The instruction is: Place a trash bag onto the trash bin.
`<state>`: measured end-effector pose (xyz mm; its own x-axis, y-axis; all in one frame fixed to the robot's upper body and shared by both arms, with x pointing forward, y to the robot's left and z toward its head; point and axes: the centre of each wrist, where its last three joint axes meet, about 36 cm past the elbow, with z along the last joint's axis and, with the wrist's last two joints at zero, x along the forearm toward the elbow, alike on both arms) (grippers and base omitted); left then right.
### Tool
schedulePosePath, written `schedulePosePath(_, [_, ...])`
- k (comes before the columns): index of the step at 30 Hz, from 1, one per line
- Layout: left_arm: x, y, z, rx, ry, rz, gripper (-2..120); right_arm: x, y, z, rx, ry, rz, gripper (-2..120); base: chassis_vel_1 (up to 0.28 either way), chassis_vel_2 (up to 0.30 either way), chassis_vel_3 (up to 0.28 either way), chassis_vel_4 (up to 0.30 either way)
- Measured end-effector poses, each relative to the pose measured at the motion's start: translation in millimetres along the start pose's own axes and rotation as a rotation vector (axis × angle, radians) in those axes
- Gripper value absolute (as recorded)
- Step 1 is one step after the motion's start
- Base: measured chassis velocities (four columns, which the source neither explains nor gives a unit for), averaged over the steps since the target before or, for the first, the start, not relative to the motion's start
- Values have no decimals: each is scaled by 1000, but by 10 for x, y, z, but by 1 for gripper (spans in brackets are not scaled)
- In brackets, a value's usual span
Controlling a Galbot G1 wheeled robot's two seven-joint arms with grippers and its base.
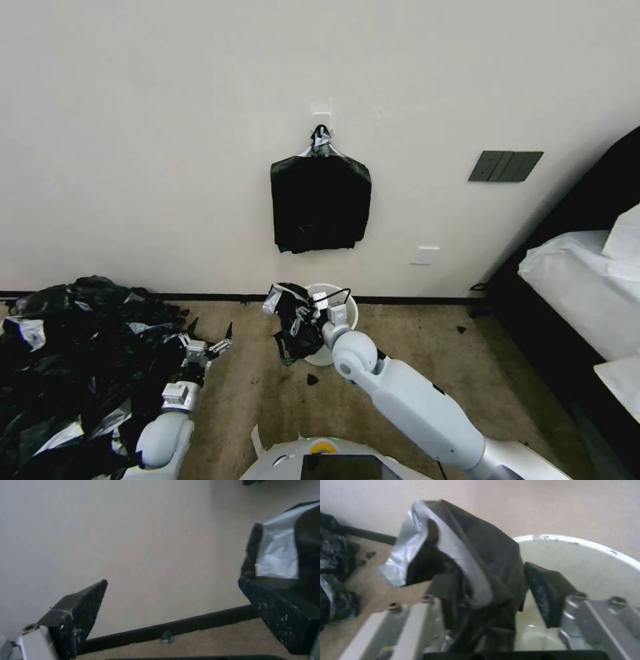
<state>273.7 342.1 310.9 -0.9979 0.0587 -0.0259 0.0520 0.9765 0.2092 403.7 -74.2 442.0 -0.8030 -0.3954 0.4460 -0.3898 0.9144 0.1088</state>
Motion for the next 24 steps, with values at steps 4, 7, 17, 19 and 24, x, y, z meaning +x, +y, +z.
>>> schedulePosePath(4, [-72,-264,-97,106,13,43,100,-70,-118,-6,39,-5,13,30,0,0,0,0])
schedulePosePath(7, [-123,-425,-186,203,30,76,100,-82,-152,-24,60,-13,21,22,0,0,0,0])
schedulePosePath(17, [-643,-759,-712,586,195,249,100,-51,-349,-9,119,-21,36,0,0,0,0,0])
schedulePosePath(19, [-701,-752,-778,618,225,249,100,-41,-348,9,118,-22,32,0,0,0,0,0])
schedulePosePath(24, [-821,-716,-997,708,388,227,100,8,-305,83,105,-31,7,0,0,0,0,0])
